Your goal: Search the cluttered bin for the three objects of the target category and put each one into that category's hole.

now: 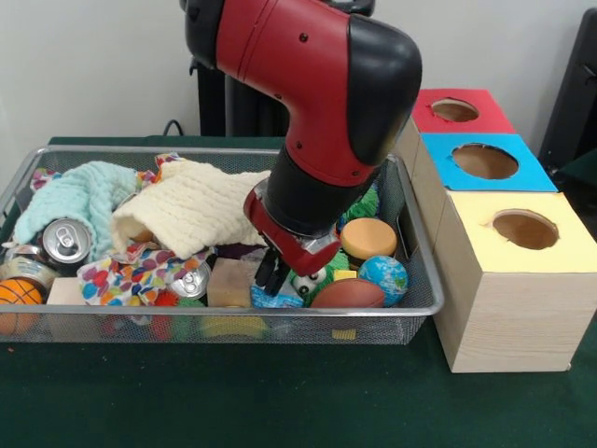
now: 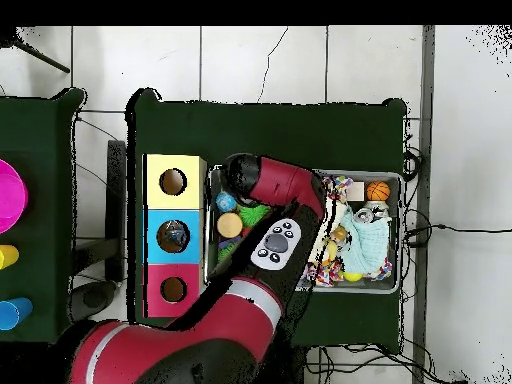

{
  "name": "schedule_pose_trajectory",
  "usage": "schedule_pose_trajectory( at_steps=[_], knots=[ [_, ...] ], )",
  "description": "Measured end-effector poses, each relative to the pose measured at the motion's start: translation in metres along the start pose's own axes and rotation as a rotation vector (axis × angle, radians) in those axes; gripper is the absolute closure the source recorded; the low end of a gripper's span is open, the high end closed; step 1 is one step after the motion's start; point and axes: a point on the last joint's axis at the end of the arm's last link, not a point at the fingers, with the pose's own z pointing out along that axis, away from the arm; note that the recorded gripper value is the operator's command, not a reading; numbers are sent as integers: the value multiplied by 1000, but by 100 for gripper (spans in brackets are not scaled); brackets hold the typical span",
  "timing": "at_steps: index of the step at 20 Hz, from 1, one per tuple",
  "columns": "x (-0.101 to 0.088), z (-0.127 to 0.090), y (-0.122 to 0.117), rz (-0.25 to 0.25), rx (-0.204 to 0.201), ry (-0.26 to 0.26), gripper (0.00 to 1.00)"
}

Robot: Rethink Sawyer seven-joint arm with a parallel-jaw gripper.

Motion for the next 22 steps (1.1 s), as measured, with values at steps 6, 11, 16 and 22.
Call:
schedule_pose_trajectory(
  at_steps=[6,11,16,22],
  knots=[
    [-4,0,-1,17,-8,6,100],
    [-7,-7,-1,20,-14,0,100],
    [-18,-39,-3,44,-56,-12,100],
    [-34,-80,-4,73,-116,-26,100]
  ],
)
